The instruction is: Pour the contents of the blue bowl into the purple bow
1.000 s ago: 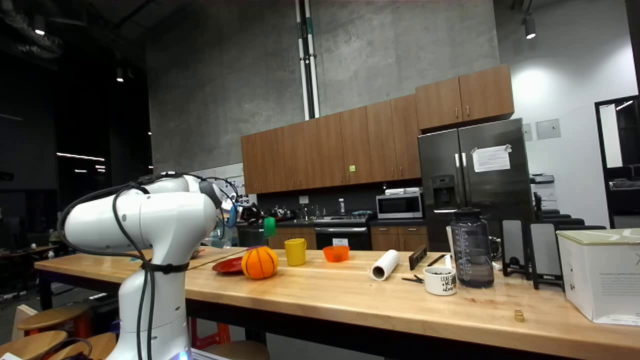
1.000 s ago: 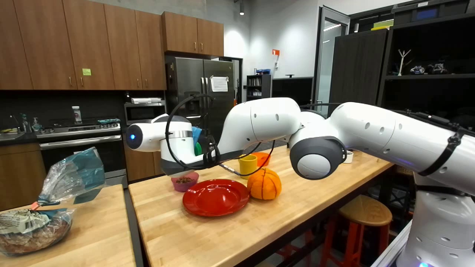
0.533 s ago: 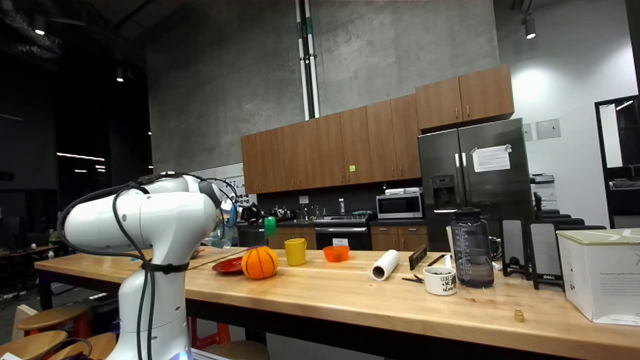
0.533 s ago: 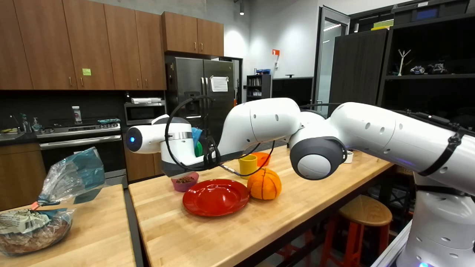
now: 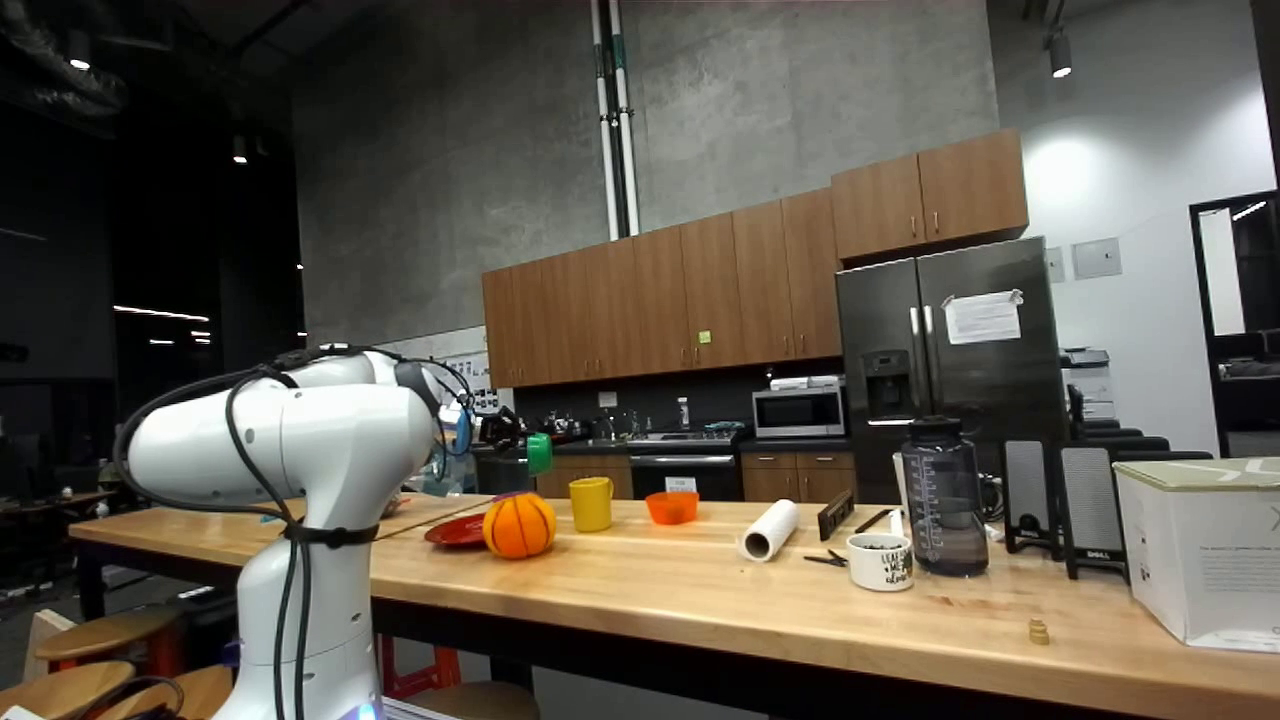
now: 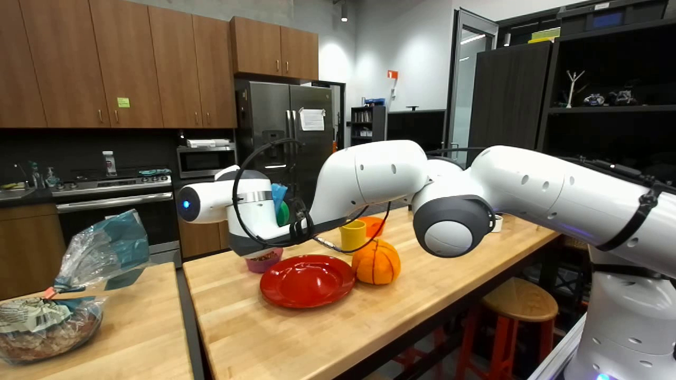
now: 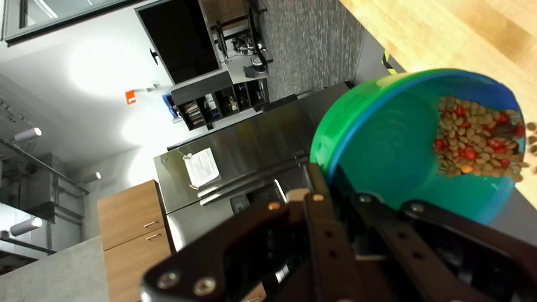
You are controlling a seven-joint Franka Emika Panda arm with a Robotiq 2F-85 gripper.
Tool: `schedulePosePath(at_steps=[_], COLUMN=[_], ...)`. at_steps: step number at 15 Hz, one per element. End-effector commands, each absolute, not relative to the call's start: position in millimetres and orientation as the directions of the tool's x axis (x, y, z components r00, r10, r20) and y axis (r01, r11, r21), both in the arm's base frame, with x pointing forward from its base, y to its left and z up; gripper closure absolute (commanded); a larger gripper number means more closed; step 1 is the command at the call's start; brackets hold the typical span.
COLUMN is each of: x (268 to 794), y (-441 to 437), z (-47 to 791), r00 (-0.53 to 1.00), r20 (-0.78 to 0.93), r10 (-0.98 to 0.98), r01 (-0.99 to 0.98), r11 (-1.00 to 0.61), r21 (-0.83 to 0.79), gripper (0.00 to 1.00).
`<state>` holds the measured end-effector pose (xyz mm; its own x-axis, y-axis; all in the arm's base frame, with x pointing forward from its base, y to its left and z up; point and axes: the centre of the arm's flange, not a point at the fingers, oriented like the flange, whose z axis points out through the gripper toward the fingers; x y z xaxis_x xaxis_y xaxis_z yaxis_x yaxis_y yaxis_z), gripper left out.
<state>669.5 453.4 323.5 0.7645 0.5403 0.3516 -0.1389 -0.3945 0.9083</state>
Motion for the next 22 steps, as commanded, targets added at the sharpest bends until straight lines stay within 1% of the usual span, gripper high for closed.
schedulePosePath(at_steps=[1,11,22], x=[657,658,670], y=[446,449,430], z=[326,326,364], r00=[0.760,0.753,0.804], r20=[0.363,0.371,0.309], r10=[0.539,0.544,0.508], r01=[-0.180,-0.190,-0.020], r11=[-0.362,-0.360,-0.496], r21=[0.915,0.913,0.868], gripper=[0.98,0.98,0.98])
